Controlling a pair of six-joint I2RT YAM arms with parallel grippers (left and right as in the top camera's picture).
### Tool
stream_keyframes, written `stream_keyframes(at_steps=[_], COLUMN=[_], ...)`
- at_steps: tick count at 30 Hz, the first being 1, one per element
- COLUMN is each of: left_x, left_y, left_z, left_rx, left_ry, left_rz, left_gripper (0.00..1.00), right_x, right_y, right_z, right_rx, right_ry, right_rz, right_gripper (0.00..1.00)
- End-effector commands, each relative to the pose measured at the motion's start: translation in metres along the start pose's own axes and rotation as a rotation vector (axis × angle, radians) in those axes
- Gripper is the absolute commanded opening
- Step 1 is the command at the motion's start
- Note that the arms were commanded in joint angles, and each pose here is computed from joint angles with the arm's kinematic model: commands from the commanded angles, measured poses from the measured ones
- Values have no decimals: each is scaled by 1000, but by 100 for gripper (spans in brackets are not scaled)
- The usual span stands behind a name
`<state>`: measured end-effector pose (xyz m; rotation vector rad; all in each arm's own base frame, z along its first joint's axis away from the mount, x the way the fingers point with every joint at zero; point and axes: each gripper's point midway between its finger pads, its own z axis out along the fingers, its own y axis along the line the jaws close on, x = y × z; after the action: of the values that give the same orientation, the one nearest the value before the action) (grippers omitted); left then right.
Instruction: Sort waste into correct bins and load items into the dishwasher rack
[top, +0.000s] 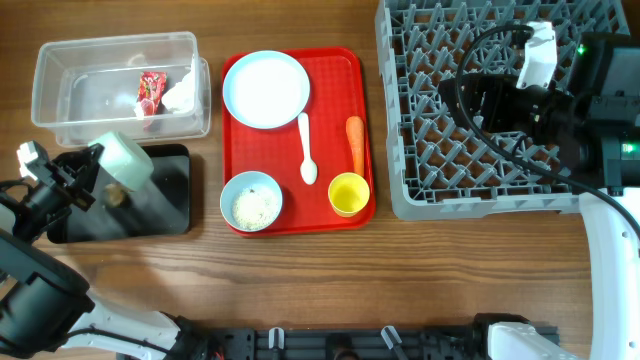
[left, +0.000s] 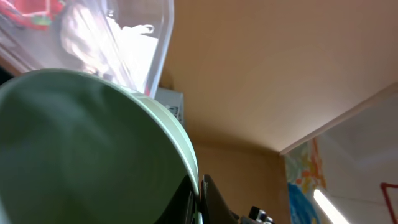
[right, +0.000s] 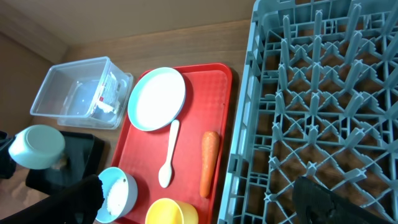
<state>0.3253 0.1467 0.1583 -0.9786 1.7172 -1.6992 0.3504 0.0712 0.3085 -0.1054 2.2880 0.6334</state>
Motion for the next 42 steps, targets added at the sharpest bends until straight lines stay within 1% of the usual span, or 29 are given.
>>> stream_keyframes(at_steps=[1, 3, 5, 8, 13, 15, 17, 20, 21, 23, 25, 30, 32, 34, 36, 38, 42], left_x=[0, -1, 1, 12, 41, 57, 82, 120, 133, 148, 157, 174, 185, 196, 206, 211, 212], left_y=[-5, -3, 5, 8, -24, -39, -56, -69, -69, -56, -34, 24, 45, 65, 82, 102, 122], left_z=[-1, 1, 6, 22, 62, 81, 105, 138, 149, 173, 193, 222, 230, 235, 236, 237, 236], left_rx=[55, 42, -7, -57, -89, -126, -166, -208, -243, -371, -545, -947, -1043, -1108, -1151, -1207, -1248], left_ry=[-4, 0, 16, 71, 204, 263, 341, 447, 478, 493, 481, 458, 483, 519, 561, 570, 608], left_rz=[25, 74, 85, 117, 309, 395, 504, 671, 724, 800, 901, 1193, 1274, 1324, 1344, 1321, 1302], left_gripper=[4, 4, 4, 4, 4, 4, 4, 4, 4, 4, 4, 4, 4, 4, 4, 4, 4], right_x=[-7, -8, -9, -10, -12, -12, -12, -12, -12, -12, -12, -12, -11, -11, -10, -9, -9], right_y=[1, 1, 1, 2, 2, 2, 2, 2, 2, 2, 2, 2, 2, 2, 2, 1, 1], right_z=[-2, -2, -2, -2, -2, -2, -2, -2, -2, -2, -2, -2, -2, -2, -2, -2, -2], right_rx=[7, 6, 5, 5, 4, 4, 4, 4, 4, 4, 4, 4, 4, 5, 5, 5, 6], right_ry=[-13, -16, -20, -26, -32, -32, -33, -33, -32, -32, -32, -31, -30, -28, -25, -21, -20], right_rz=[1, 0, -2, -5, -7, -7, -7, -7, -7, -7, -7, -6, -5, -5, -3, -2, -3], right_gripper=[100, 100, 100, 100, 100, 100, 100, 100, 100, 100, 100, 100, 100, 100, 100, 100, 100])
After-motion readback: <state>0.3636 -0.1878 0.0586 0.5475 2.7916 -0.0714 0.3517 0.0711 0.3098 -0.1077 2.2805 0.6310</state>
